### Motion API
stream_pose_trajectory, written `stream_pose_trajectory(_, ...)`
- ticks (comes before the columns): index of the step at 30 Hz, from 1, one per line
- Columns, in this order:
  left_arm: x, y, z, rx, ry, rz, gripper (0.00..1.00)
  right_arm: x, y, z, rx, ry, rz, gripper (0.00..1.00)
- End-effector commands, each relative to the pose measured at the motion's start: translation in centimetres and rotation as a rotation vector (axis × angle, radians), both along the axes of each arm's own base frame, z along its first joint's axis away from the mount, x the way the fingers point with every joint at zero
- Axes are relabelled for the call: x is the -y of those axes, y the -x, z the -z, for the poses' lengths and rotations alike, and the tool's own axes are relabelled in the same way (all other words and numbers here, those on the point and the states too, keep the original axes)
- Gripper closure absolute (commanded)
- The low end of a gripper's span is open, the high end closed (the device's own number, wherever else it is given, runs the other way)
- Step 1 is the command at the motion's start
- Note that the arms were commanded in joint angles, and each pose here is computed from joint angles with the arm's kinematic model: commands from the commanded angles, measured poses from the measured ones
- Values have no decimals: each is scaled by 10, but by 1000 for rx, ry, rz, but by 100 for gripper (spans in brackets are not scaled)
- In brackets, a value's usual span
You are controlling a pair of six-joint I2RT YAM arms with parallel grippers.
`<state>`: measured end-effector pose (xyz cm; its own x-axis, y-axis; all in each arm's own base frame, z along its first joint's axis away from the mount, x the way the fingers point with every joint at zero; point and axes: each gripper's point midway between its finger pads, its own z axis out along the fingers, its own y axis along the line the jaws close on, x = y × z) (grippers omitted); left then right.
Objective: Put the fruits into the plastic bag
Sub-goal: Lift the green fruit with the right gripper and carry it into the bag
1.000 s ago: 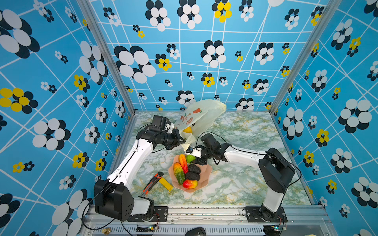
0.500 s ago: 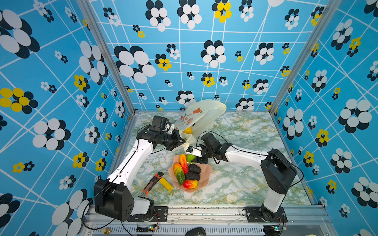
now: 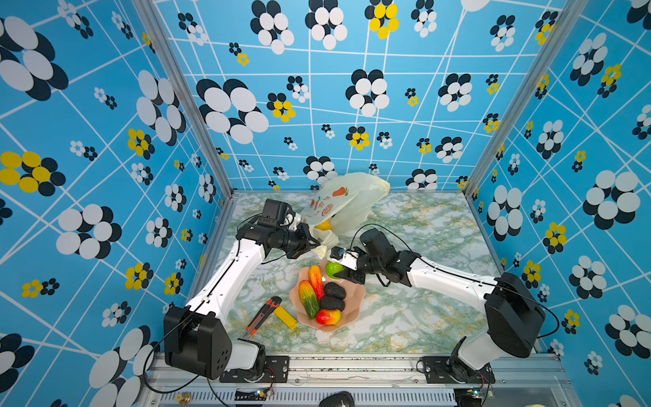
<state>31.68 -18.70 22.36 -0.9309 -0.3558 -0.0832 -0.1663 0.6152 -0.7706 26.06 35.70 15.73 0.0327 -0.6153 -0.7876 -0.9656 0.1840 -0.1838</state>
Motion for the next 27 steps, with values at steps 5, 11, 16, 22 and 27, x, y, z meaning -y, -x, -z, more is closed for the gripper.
stream_pose_trajectory(5, 1, -10, -2, 5, -5, -10, 100, 25, 8, -40, -51, -153, 149, 61)
stream_pose_trajectory(11, 6, -13, 2, -2, -12, -3, 100, 53, -8, -75, -126, -317, 322, 61)
stream_pose_trajectory(16, 12, -15, 2, -3, -11, 2, 100, 73, -37, -101, -180, -439, 464, 62)
stream_pose_trajectory(22, 18, -17, -1, 0, -15, 18, 100, 78, -81, -120, -221, -503, 603, 62)
stream_pose_trajectory(27, 21, -12, 2, -10, -20, 29, 100, 70, -121, -124, -239, -537, 684, 62)
